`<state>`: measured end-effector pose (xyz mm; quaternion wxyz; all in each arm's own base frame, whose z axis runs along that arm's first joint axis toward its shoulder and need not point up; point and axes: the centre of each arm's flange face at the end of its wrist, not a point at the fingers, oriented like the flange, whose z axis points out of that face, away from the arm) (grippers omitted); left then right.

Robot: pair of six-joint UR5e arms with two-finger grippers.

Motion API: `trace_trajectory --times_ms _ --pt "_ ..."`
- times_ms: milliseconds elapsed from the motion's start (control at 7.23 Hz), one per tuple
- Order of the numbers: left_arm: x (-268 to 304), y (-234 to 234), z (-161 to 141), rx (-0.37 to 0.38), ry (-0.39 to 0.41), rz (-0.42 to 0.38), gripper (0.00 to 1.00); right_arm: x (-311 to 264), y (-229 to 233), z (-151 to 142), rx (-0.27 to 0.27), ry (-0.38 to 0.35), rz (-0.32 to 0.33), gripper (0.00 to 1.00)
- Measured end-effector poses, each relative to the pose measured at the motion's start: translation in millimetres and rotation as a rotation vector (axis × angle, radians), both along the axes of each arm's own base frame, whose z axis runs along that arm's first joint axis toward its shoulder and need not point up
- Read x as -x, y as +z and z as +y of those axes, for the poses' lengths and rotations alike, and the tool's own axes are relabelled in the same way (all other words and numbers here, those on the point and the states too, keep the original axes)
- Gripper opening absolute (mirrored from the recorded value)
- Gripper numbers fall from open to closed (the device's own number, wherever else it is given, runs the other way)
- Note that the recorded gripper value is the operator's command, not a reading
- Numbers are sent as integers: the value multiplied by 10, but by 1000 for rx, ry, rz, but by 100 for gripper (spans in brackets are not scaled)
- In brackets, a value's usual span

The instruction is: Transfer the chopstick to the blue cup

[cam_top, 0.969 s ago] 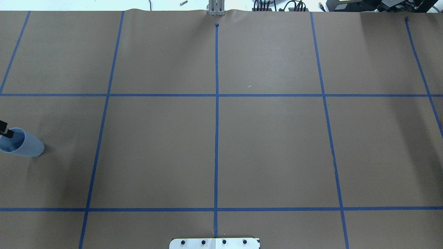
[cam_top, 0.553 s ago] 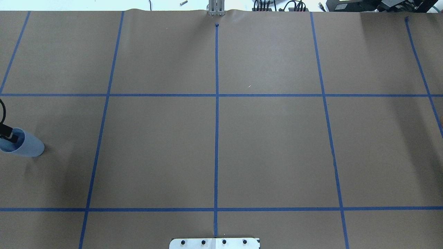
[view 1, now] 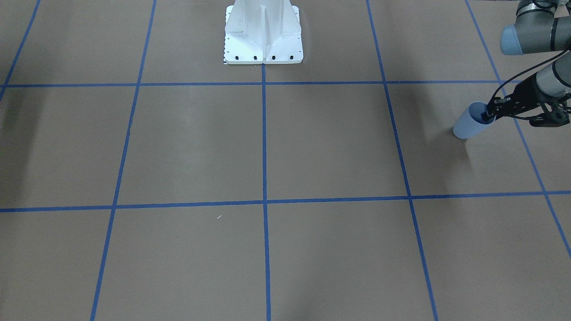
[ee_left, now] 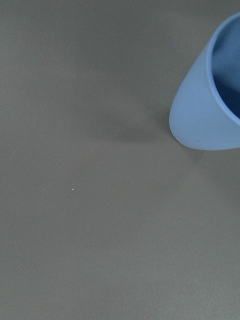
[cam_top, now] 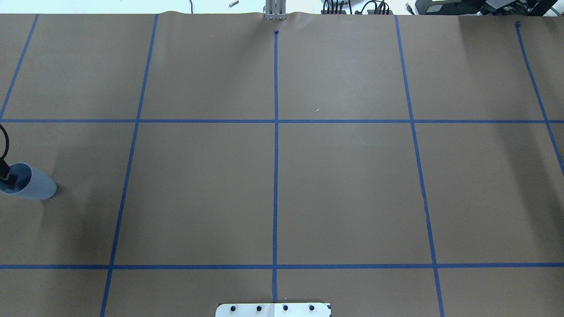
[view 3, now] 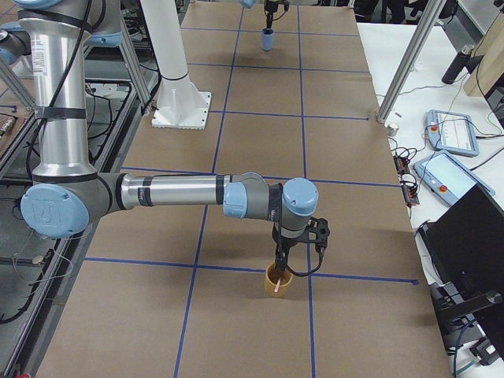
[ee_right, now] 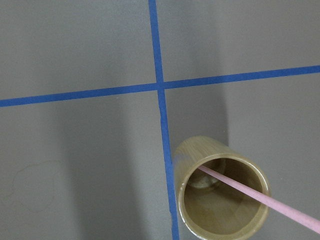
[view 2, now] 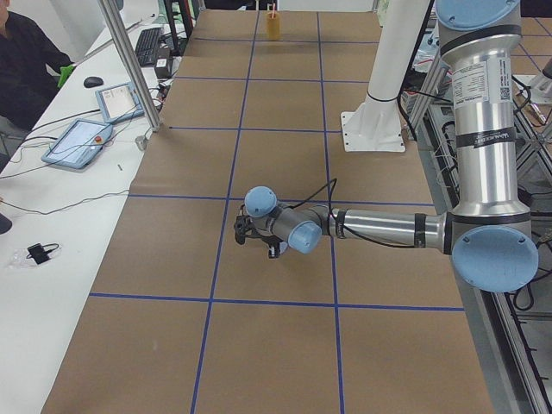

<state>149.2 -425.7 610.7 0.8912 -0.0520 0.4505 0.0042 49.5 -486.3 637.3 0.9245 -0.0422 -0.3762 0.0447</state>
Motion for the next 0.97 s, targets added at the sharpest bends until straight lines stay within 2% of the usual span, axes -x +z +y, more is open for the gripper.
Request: trace_trajectory --times_ms 277,553,692,969 --pt "-7 -190 -24 6 -27 15 0 -4 -13 1 -3 1 0 100" --pt "-31 -630 -88 9 -76 46 0 -4 -40 -12 -8 2 0 100" --pt "-112 -925 -255 28 -115 62 0 -4 -61 -13 -13 2 -1 100" --pt "-439 -1767 -788 102 -176 66 0 0 -126 -22 -25 2 -5 100"
